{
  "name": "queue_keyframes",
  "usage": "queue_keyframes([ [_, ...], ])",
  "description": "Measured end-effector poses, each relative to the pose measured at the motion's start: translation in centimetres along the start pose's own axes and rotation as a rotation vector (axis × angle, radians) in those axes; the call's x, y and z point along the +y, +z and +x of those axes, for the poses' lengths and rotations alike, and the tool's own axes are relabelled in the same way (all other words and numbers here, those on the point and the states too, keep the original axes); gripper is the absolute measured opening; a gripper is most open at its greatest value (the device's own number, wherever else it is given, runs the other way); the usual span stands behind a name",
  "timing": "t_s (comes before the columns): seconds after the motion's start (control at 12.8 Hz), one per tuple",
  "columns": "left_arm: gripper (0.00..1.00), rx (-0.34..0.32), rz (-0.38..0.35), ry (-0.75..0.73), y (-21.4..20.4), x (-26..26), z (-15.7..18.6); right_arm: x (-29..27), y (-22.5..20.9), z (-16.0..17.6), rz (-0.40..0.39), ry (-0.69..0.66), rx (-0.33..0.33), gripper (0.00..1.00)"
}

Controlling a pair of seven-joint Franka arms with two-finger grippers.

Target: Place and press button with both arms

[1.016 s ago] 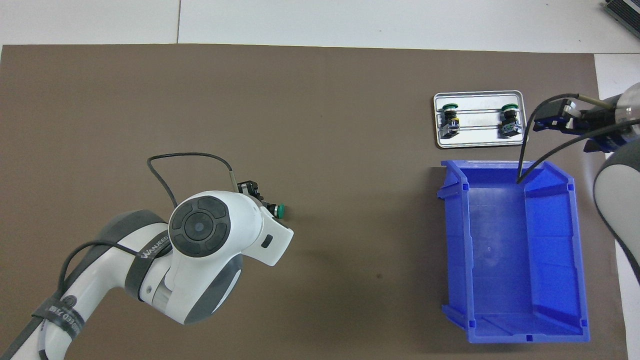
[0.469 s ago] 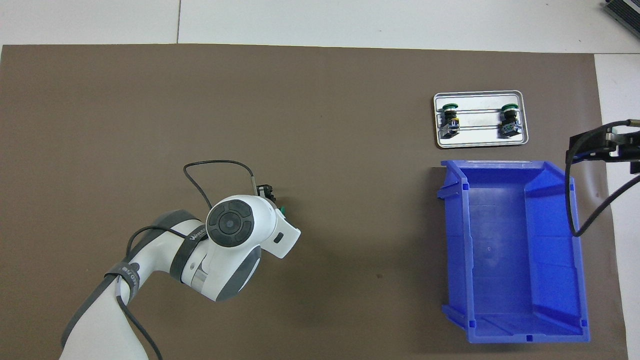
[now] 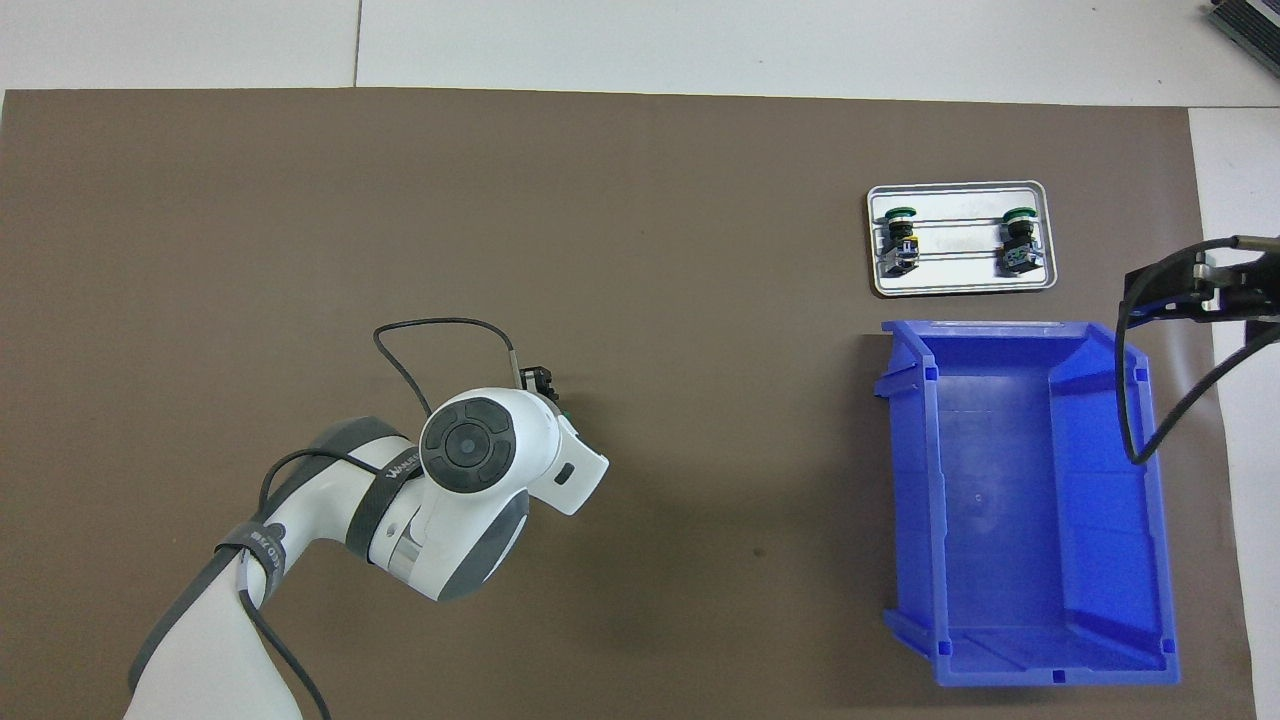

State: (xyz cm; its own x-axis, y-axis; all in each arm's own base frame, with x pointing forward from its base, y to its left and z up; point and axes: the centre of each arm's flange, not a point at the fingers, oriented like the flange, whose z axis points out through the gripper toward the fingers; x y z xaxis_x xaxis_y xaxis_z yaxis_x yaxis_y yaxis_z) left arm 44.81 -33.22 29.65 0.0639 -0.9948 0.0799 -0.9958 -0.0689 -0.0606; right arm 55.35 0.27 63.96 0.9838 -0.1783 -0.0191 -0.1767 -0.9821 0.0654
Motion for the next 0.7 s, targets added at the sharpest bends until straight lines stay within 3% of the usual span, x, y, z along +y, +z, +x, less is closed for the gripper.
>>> queue_keyframes([
  [0.39,0.82,-0.015,-0.017,-0.015,0.1,-0.1,-0.2,-0.2,0.0,0.0,0.000,-0.003,0.000,1.00],
  [0.7,0.81,-0.010,-0.004,-0.062,-0.3,-1.4,-1.0,-0.2,0.0,0.0,0.000,-0.003,0.000,1.00],
])
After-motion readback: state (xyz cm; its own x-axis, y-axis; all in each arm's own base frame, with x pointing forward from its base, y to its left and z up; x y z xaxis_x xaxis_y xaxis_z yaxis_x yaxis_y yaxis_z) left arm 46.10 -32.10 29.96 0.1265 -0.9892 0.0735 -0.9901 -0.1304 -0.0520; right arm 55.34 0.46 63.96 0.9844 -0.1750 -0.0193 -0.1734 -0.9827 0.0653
